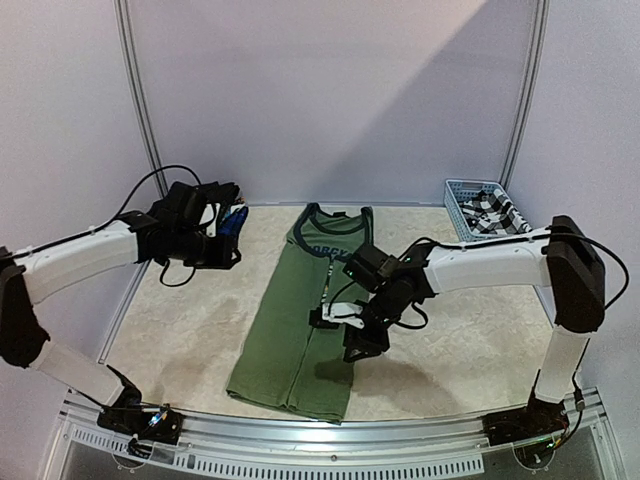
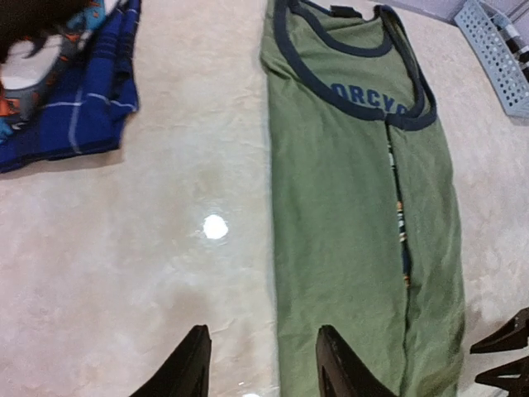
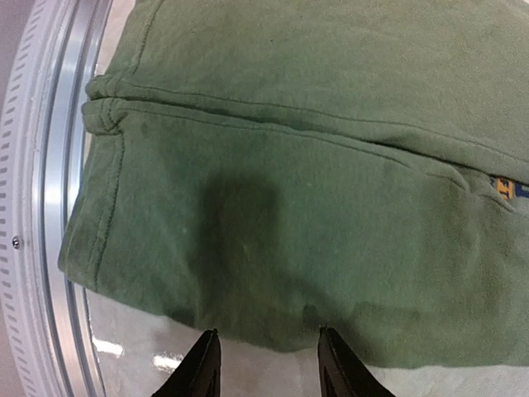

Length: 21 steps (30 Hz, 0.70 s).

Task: Fold and stack the mixed laundry pile
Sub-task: Rotate the rectangle-folded tank top at the center of the board.

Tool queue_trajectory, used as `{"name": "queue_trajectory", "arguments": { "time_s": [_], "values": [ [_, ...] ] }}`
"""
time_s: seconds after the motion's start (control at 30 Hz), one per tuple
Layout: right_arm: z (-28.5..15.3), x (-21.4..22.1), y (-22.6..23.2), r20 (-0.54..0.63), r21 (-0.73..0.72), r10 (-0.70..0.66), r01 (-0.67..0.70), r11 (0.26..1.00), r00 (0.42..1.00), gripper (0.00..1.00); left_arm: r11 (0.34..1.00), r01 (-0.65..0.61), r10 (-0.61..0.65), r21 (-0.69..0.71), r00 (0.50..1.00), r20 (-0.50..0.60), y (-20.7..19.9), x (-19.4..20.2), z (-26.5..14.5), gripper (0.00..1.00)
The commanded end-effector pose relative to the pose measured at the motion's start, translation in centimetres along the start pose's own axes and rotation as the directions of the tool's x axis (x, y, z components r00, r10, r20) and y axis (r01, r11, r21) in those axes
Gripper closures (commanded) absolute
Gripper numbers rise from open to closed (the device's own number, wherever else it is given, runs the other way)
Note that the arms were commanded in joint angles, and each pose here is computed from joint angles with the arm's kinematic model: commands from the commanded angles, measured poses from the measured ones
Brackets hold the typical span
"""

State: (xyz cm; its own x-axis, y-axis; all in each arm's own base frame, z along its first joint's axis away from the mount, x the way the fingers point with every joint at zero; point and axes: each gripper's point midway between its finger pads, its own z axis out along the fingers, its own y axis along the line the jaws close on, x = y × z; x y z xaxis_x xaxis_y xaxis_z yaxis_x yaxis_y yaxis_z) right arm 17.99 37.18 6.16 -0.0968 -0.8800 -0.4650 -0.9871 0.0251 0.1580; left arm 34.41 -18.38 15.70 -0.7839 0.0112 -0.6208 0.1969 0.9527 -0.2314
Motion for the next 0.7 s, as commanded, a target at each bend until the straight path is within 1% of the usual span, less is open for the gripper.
{"name": "queue_trajectory", "arguments": {
  "time_s": [0.0,0.03,0.1,0.13,0.17,0.2,0.27,0.37,0.5,0.57,0.67],
  "values": [
    [2.6,-0.9,-0.4,-0.045,0.039,-0.068,0.07,0.997,0.997,0.61,0.98,-0.055,0.071,-0.19,0.995,0.075,4.1,-0.2,-2.7,0.49],
    [3.4,-0.6,-0.6,-0.065,0.039,-0.075,0.077,0.996,0.995,0.62,0.974,-0.058,0.075,-0.219,0.995,0.072,4.9,0.2,-2.8,0.43],
    [4.3,-0.3,-0.8,-0.086,0.042,-0.086,0.09,0.995,0.993,0.63,0.966,-0.043,0.061,-0.254,0.996,0.066,6.3,0.9,-2.8,0.34],
    [4.6,-0.1,-0.9,-0.096,0.046,-0.092,0.097,0.994,0.991,0.64,0.963,-0.015,0.035,-0.269,0.997,0.068,7.1,1.2,-2.8,0.26],
    [5.1,0.3,-1.0,-0.115,0.044,-0.097,0.103,0.994,0.989,0.64,0.962,0.012,0.006,-0.271,0.998,0.067,7.8,1.6,-2.7,0.2],
    [5.6,1.0,-1.0,-0.144,0.037,-0.1,0.106,0.994,0.985,0.65,0.965,0.029,-0.011,-0.261,0.997,0.071,8.1,1.8,-2.6,0.18],
    [6.0,2.6,-0.6,-0.197,0.015,-0.106,0.111,0.994,0.975,0.67,0.969,0.009,0.007,-0.248,0.998,0.066,8.2,1.8,-2.7,0.19],
    [5.8,5.7,0.4,-0.28,-0.02,-0.126,0.125,0.992,0.952,0.69,0.961,-0.047,0.064,-0.272,0.996,0.056,8.3,1.0,-3.6,0.21],
    [4.8,10.5,1.6,-0.392,-0.05,-0.185,0.18,0.982,0.901,0.7,0.959,-0.08,0.099,-0.272,0.993,0.057,8.1,0.3,-4.5,0.22],
    [4.1,12.5,2.3,-0.431,-0.067,-0.207,0.197,0.978,0.878,0.7,0.966,-0.089,0.106,-0.242,0.993,0.059,7.5,0.2,-4.7,0.22],
    [2.8,13.8,3.5,-0.442,-0.091,-0.219,0.199,0.976,0.87,0.7,0.982,-0.112,0.12,-0.15,0.992,0.048,5.7,0.5,-4.8,0.24]
  ]
}}
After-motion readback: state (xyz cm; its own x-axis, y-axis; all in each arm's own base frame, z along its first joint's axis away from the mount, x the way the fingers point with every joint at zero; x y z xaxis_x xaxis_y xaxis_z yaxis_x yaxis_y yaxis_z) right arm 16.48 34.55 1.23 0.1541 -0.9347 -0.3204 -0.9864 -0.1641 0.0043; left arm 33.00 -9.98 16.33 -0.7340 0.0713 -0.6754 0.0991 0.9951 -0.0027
